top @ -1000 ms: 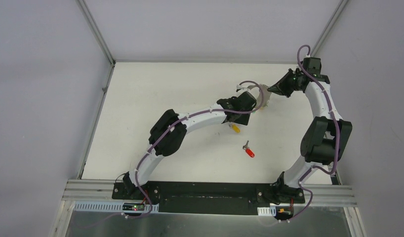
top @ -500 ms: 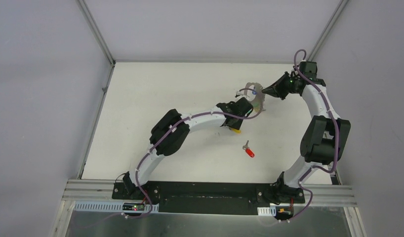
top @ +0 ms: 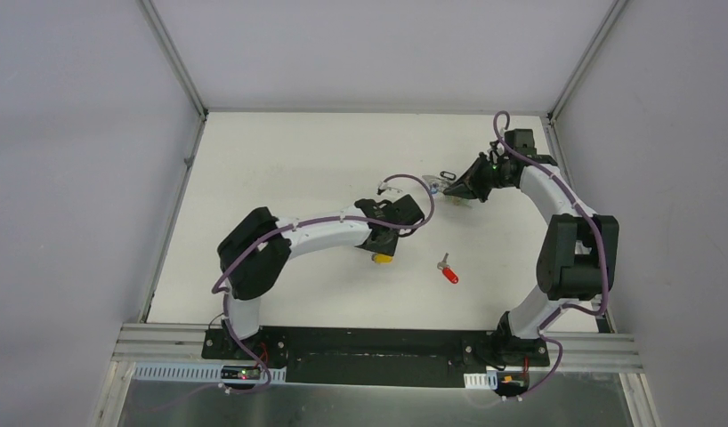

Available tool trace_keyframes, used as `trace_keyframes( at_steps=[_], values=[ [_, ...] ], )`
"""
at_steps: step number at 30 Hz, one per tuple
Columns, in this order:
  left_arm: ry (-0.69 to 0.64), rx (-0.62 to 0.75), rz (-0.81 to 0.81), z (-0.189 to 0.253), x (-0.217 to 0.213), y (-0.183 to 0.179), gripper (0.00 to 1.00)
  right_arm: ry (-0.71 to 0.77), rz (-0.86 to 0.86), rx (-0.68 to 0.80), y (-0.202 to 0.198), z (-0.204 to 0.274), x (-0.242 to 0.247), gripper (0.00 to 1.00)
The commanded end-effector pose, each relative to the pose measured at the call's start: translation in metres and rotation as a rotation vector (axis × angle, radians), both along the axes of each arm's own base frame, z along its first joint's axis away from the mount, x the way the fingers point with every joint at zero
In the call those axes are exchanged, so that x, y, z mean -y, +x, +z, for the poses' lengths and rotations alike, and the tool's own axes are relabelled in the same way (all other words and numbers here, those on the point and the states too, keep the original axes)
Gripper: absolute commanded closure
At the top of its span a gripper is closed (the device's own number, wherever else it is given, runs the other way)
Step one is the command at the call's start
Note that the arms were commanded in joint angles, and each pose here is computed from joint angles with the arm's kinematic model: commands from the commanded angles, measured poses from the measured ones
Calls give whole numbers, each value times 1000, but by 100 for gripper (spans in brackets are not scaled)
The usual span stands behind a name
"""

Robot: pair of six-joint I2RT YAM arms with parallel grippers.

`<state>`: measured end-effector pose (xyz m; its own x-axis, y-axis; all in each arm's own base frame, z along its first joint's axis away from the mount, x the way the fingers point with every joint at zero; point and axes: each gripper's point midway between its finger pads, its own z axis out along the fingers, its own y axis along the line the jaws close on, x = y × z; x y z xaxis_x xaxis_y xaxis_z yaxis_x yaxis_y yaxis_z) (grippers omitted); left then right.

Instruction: Put the keys on the keyring

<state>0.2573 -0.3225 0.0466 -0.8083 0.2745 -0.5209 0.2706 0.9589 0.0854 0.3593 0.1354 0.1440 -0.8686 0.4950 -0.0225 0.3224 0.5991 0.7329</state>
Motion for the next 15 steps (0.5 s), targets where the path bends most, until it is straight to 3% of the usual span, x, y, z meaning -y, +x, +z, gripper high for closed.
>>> trace_keyframes(
  at_steps=[1, 7, 15],
  values=[
    [-151, 65, 88, 52, 6, -2, 48, 21, 44, 37, -8, 16, -8, 100],
    [-256, 30, 96, 67, 7, -16, 45, 24, 72, 38, -12, 19, -9, 100],
    [-454, -165, 269, 42, 6, -47, 52, 37, 100, 66, -12, 31, -12, 100]
  ],
)
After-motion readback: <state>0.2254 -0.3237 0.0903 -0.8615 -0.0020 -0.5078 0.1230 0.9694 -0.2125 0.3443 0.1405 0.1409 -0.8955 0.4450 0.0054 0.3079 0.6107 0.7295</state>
